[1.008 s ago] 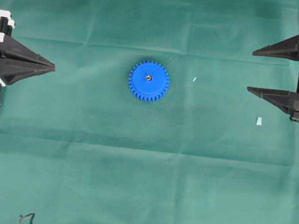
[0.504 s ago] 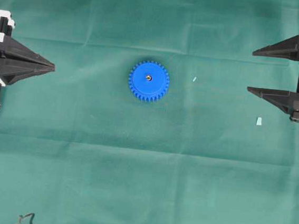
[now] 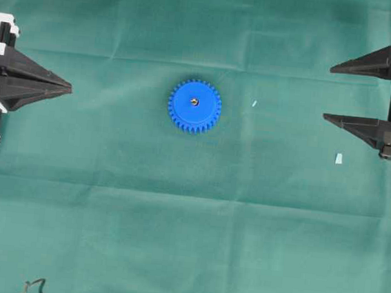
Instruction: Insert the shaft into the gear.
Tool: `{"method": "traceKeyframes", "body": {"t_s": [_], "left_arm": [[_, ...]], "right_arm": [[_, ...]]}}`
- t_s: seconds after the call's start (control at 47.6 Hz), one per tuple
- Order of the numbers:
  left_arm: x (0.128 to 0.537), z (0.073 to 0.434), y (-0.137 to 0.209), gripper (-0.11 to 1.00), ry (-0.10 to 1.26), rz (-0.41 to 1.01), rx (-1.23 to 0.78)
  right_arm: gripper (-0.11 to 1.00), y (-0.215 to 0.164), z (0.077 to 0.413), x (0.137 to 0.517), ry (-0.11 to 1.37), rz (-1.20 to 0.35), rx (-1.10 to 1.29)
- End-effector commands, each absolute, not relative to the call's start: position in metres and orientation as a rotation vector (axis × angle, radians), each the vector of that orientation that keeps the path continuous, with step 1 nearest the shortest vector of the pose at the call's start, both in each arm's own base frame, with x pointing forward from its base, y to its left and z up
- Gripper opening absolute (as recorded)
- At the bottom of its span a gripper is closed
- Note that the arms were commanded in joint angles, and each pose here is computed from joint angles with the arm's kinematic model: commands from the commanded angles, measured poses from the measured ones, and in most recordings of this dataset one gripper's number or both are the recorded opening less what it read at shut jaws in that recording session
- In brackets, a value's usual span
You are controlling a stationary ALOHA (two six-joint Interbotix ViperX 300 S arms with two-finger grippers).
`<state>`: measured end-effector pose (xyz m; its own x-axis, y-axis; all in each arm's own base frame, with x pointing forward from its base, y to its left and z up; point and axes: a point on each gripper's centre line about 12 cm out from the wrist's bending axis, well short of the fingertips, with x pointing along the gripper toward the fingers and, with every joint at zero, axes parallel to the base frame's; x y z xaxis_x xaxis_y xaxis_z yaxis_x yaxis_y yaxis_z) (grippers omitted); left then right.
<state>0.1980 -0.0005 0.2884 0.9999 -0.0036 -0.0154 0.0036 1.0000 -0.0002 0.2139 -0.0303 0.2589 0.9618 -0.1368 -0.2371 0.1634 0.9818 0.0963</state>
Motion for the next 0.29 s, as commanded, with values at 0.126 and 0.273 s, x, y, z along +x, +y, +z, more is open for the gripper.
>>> {"method": "traceKeyframes", "body": {"t_s": [0.126,0.273], "left_arm": [[0.2000,0.2982,-0.0006,0.00,-0.009,-0.004,0.003],[0.1997,0.2985,-0.0006,0.00,-0.011,-0.004,0.003]], "right_arm": [[0.93,-0.0305,0.2632,0.2156,0.218,-0.152,0.116],[0.93,-0.0305,0.2632,0.2156,0.218,-0.152,0.118]]}}
